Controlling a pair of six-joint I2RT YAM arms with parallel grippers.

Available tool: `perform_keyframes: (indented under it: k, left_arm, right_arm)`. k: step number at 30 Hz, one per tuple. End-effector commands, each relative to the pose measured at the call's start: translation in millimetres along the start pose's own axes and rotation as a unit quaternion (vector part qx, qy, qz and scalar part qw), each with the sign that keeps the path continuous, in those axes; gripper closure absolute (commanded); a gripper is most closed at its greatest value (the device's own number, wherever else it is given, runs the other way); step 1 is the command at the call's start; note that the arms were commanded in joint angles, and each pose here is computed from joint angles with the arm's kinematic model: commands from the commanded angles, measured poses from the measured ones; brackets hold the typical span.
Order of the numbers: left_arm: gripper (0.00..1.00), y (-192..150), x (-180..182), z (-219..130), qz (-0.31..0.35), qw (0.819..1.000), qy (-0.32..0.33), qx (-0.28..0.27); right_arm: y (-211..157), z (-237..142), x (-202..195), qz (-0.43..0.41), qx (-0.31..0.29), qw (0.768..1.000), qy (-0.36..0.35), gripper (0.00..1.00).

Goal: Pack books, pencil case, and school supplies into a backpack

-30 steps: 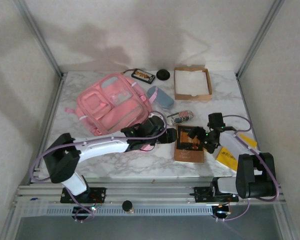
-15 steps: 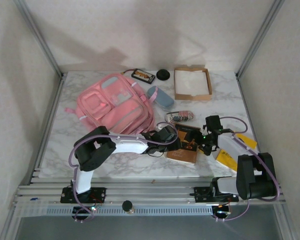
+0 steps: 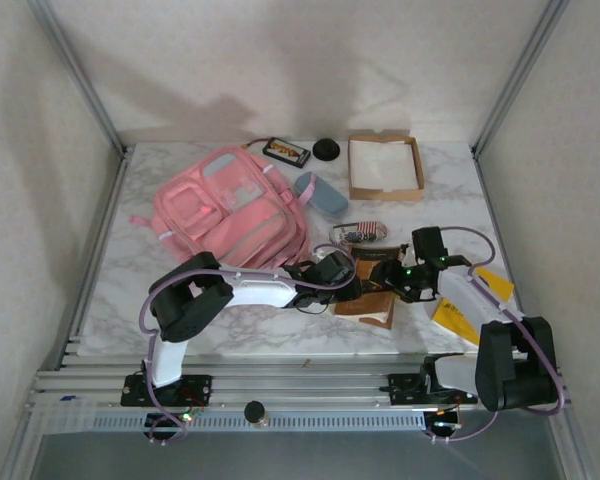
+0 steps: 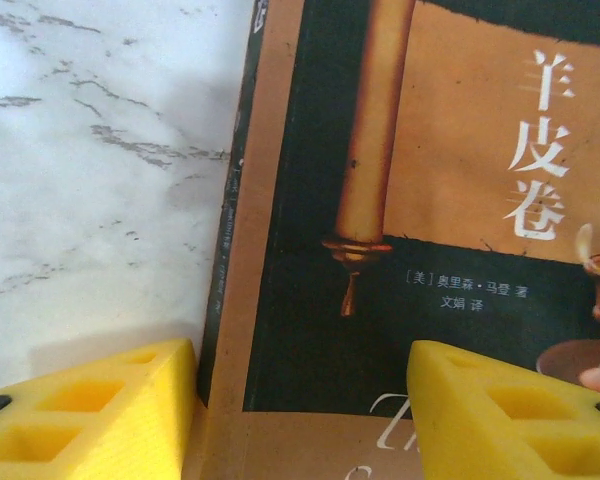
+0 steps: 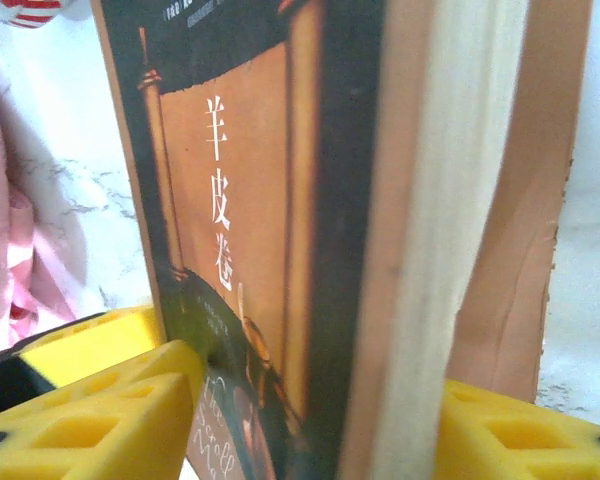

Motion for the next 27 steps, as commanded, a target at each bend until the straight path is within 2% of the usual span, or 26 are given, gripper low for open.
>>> perform_keyframes:
  k: [1,9,12,14,17,19,21,24,27]
  left_arm:
    - [0.43,-6,-1,6,0.006,1.000,0.007,0.008]
    - [0.44,-4,-2,5,0.014,1.000,0.014,0.006]
    - [0.44,-4,-2,5,0.016,1.000,0.014,0.006]
    - [0.44,-4,-1,5,0.017,1.000,0.018,0.005]
    - [0.45,-3,-2,5,0.020,1.000,0.016,0.006]
    - [0.44,-3,-2,5,0.021,1.000,0.020,0.006]
    - [0.44,-2,-3,5,0.022,1.000,0.016,0.005]
    - [0.45,-2,-4,6,0.022,1.000,0.016,0.008]
    - [0.44,1,-7,2,0.021,1.000,0.012,0.003]
  right_arm:
    - [-3,-13,21,-0.030,0.012,0.999,0.040,0.47]
    - [-2,-23,25,-0.039,0.002,0.999,0.034,0.66]
    - [-1,-25,25,-0.042,-0.002,0.999,0.025,0.70]
    - [-1,-27,27,-0.048,0.000,0.999,0.025,0.65]
    - [0,-30,31,-0.054,-0.002,0.998,0.036,0.74]
    - [1,-30,31,-0.057,-0.006,0.998,0.033,0.75]
    - [1,-26,30,-0.059,0.002,0.998,0.035,0.84]
    - [1,-24,30,-0.059,0.008,0.998,0.032,0.90]
    - [5,-33,34,-0.064,-0.011,0.997,0.029,1.00]
Point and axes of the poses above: each hand's point on the last joint's axis, 136 mm out from that joint toward the fingers, its own z axis out along the fingers, its own x axis along the line the jaws close on, y = z × x, the point moved 6 cm from there along -z, back along the fingers, and after that the axes turned 10 degrees about z, right-handed, at the moved point
